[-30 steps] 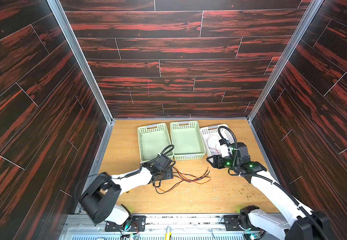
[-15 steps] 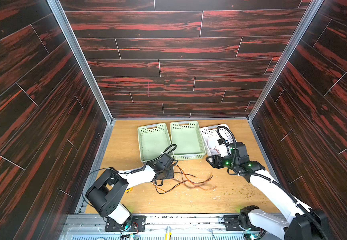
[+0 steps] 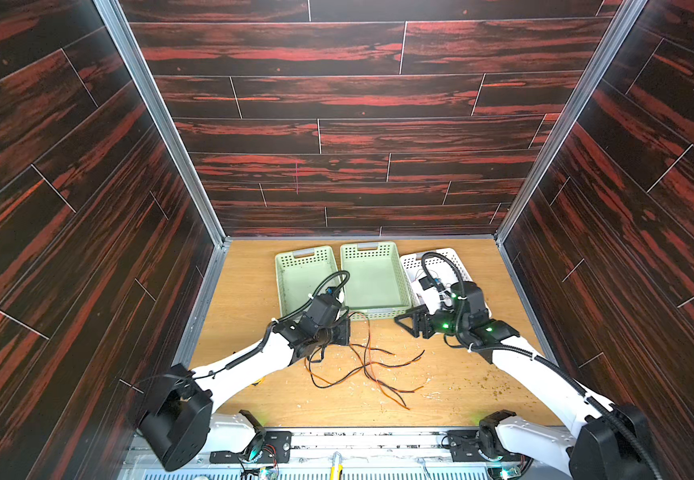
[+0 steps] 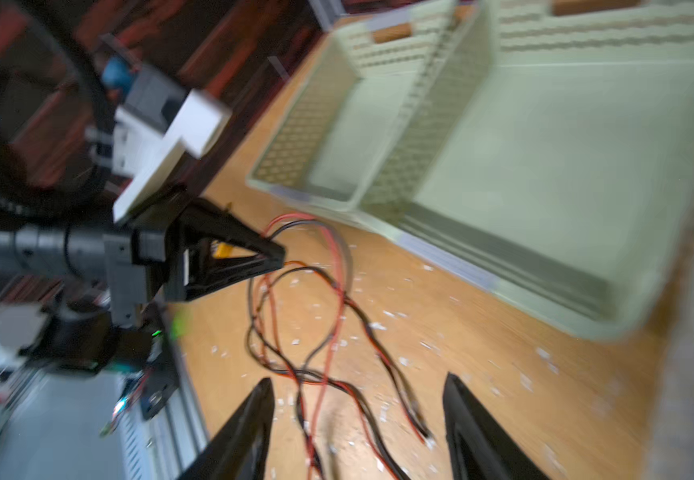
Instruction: Untangle the cables
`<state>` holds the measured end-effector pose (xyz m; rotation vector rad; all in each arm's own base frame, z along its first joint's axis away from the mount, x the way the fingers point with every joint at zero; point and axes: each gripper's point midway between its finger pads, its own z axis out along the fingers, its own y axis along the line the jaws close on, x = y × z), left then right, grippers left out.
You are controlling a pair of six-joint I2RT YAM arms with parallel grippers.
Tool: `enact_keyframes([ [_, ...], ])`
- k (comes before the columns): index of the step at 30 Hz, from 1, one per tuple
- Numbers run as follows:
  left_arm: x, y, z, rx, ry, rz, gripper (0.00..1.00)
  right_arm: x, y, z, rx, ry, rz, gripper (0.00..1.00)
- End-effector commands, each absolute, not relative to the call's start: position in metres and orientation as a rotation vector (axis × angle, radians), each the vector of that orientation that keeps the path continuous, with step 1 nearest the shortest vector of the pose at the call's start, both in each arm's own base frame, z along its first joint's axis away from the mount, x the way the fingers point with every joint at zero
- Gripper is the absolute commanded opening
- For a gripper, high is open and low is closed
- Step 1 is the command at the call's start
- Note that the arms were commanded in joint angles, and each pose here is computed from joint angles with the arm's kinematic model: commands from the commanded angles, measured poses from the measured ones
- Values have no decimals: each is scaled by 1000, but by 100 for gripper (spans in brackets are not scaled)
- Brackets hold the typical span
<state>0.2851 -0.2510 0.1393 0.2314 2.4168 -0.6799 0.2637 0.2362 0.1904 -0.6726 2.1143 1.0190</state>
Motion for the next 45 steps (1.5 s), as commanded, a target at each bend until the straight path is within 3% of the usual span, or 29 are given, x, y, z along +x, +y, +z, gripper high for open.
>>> enact_keyframes([
  [1,284,-264,181,364,2295,-770,0,250,255,196,-794,1998,1137,66],
  [8,273,-273,230,490,2167,-849,0,236,273,206,-843,1833,1264,70],
  [17,267,-279,275,569,2049,-886,0,249,301,200,-784,1833,1312,69],
  [23,265,-278,294,582,1989,-874,0,266,308,198,-673,1840,1327,57],
  [28,266,-272,302,579,1949,-829,0,271,313,199,-642,1840,1334,28],
  [32,265,-263,307,585,1939,-778,0,278,305,196,-634,1882,1204,14],
  [35,264,-253,305,597,1957,-707,0,295,283,193,-570,1962,977,7],
  [39,266,-238,298,603,1988,-588,0,308,255,198,-544,2031,713,0],
  [45,270,-221,293,593,2015,-460,0,315,227,209,-544,2053,487,0],
])
